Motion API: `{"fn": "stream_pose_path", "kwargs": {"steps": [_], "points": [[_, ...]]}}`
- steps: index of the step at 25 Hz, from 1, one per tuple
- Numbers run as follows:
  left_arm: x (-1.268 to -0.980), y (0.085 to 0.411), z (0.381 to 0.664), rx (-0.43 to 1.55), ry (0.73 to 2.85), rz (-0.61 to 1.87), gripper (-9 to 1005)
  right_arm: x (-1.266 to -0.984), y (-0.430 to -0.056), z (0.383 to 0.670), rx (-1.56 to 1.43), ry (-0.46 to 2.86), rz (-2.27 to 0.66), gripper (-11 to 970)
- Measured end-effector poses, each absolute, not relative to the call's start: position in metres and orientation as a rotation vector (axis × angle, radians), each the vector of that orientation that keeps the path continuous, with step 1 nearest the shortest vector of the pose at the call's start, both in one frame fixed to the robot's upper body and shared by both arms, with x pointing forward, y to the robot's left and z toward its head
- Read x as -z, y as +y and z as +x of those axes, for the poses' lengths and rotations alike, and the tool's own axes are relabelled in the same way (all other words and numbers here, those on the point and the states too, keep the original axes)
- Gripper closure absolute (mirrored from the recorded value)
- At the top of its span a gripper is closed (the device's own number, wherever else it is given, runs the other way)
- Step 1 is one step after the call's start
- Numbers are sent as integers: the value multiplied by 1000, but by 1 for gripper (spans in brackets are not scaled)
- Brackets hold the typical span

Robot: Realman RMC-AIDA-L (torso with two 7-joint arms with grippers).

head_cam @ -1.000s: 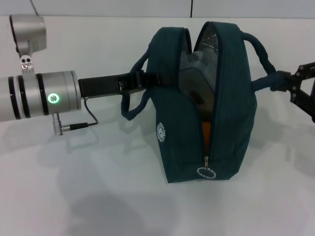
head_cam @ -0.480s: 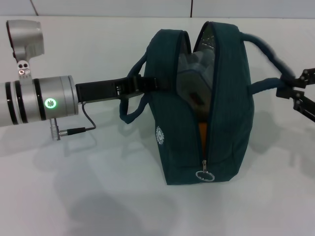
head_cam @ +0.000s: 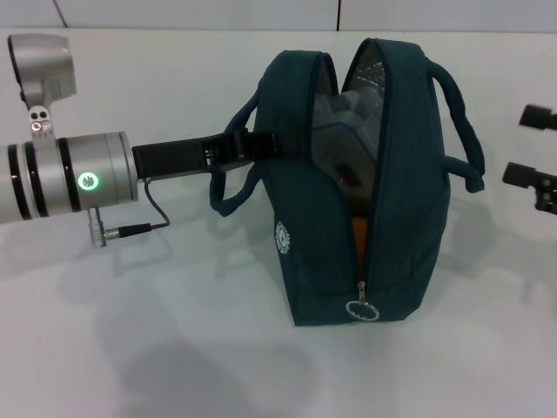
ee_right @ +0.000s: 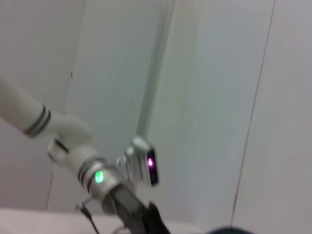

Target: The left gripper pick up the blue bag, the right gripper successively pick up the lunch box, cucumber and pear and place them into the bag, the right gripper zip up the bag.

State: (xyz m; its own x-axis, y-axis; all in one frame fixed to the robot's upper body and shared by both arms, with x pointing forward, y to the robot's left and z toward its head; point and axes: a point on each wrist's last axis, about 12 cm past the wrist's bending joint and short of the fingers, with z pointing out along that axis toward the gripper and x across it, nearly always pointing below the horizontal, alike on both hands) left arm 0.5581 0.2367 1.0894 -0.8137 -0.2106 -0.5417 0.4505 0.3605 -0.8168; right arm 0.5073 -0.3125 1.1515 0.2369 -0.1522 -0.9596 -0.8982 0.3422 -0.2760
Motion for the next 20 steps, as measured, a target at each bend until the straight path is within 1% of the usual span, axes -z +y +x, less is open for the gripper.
{"fn": "stream_pose_path", "kwargs": {"steps": [4,8,13,20], "points": [[-1089,237,558,1487,2050,203,945,-1154,-313,498,-754,1188,-1125,463],[-1089,237,558,1486,2050,203,945,-1146,-304,488,-861,1188,-1215,328],[-1089,237,558,1487,2050,201,945,-1126,-296,475,-980,1252,-1314,267],[-1088,238,558,1487,2052,199,945,-1104,-296,466,-1062,1354,-1330,266]]}}
